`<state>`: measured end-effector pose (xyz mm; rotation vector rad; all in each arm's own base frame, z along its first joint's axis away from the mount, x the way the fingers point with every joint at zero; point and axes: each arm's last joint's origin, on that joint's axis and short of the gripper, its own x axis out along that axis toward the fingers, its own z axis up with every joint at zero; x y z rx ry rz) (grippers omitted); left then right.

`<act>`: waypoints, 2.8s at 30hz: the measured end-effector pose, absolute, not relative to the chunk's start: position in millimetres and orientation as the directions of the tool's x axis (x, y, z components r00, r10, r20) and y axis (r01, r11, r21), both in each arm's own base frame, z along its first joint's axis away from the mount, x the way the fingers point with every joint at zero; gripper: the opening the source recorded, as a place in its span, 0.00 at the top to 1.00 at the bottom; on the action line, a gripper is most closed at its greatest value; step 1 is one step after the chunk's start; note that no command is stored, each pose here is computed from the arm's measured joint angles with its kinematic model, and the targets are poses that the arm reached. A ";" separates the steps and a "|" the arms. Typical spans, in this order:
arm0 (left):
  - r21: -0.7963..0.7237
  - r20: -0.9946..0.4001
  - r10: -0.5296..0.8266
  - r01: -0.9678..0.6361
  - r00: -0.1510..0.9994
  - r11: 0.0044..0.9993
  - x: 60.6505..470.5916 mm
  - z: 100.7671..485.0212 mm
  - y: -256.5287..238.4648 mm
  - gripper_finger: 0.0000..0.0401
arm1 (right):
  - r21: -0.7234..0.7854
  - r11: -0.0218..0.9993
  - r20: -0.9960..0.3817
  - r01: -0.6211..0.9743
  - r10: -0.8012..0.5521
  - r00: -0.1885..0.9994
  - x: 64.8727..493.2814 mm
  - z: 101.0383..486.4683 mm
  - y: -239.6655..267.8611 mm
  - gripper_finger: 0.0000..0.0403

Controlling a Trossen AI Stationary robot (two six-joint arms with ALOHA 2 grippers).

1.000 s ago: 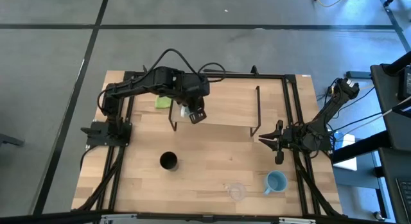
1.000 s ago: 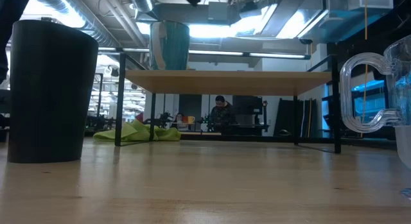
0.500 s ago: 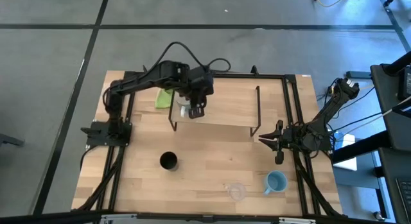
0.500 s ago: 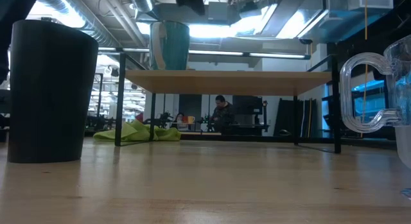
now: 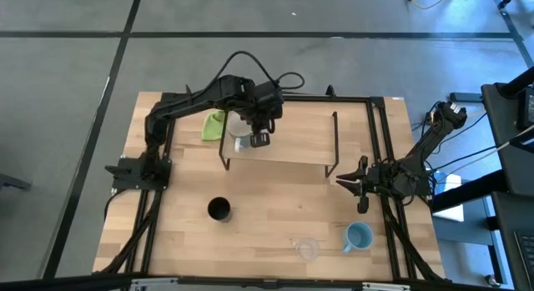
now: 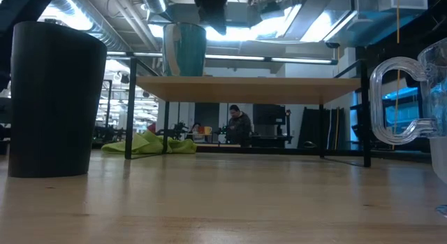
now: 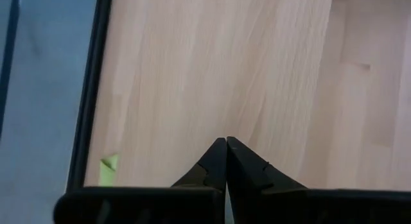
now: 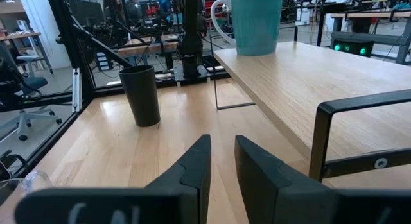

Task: Stack small to large cups/mugs on shelf
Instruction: Put the blue mug on the shelf, then put the black cup on the shelf

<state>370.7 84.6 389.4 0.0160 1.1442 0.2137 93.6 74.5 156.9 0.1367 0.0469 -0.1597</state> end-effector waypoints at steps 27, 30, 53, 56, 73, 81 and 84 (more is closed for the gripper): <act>0.140 -0.873 0.179 -0.119 0.453 0.983 374.6 394.5 77.6 0.99 | 0.133 0.978 -0.057 0.162 -0.155 0.986 93.6 156.9 74.5 0.82; 0.158 -0.786 0.157 -0.052 0.598 0.986 373.0 417.1 61.7 0.98 | 0.132 0.978 -0.057 0.161 -0.155 0.986 93.6 157.0 74.6 0.82; 0.066 -0.849 0.155 -0.190 0.505 0.980 294.5 456.7 -5.3 1.00 | 0.133 0.978 -0.057 0.161 -0.155 0.986 93.6 156.9 74.6 0.82; 0.017 -0.837 0.112 -0.180 0.536 0.984 284.3 463.3 -26.6 0.99 | 0.133 0.978 -0.057 0.162 -0.155 0.986 93.6 156.9 74.5 0.82; 0.006 -0.929 0.072 -0.178 0.362 0.984 249.9 362.3 -167.5 0.97 | 0.133 0.978 -0.057 0.162 -0.155 0.986 93.6 156.9 74.5 0.82; 0.003 -0.917 0.085 -0.204 0.391 0.979 231.1 339.2 -198.4 0.96 | 0.132 0.978 -0.057 0.162 -0.155 0.986 93.6 156.9 74.5 0.82; 0.051 -0.922 0.139 -0.245 0.360 0.968 223.6 336.6 -197.7 0.94 | 0.133 0.978 -0.057 0.162 -0.155 0.986 93.7 157.0 74.6 0.82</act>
